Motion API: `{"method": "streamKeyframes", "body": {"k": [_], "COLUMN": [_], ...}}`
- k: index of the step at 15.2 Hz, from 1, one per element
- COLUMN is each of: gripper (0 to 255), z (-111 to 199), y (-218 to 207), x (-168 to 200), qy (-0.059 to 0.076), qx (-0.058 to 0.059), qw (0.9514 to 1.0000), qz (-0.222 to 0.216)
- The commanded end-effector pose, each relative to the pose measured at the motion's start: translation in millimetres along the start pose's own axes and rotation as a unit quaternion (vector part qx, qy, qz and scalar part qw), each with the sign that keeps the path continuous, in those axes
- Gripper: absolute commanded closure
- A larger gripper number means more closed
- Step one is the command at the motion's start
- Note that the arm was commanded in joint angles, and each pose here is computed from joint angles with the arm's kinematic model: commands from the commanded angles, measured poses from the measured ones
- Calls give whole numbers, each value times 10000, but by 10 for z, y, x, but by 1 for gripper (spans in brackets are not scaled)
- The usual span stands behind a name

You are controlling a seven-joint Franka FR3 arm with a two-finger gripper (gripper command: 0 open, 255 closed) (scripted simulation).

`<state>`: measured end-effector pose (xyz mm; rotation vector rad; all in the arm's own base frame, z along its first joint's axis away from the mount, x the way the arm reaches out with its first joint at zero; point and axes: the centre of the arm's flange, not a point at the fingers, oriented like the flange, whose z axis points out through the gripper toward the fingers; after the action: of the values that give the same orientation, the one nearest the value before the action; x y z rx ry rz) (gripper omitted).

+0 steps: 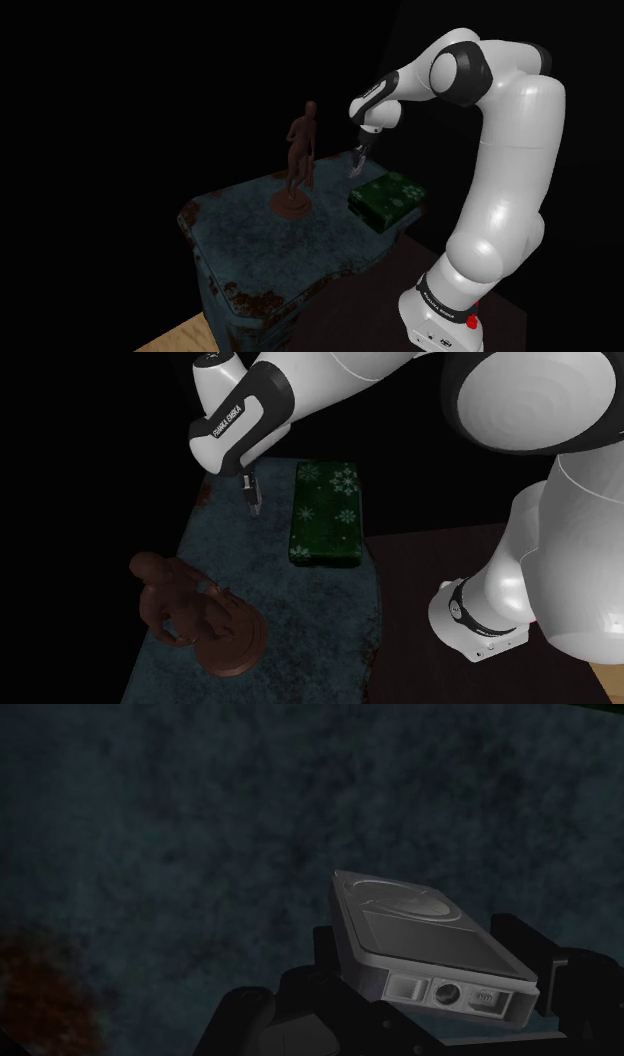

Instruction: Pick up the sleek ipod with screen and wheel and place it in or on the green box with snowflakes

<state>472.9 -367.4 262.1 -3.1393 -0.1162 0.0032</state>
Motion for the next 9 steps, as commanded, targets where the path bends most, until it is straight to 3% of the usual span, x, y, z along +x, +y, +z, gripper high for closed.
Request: {"method": "streamKeyframes", "body": {"k": [1,9], "gripper": [255,255], "z": [-114,-537], "y": [-4,-4], "x": [3,2], "qy": [-1,-1], "qx": [1,1], "qw": [10000,10000], "qz": [0,0]}}
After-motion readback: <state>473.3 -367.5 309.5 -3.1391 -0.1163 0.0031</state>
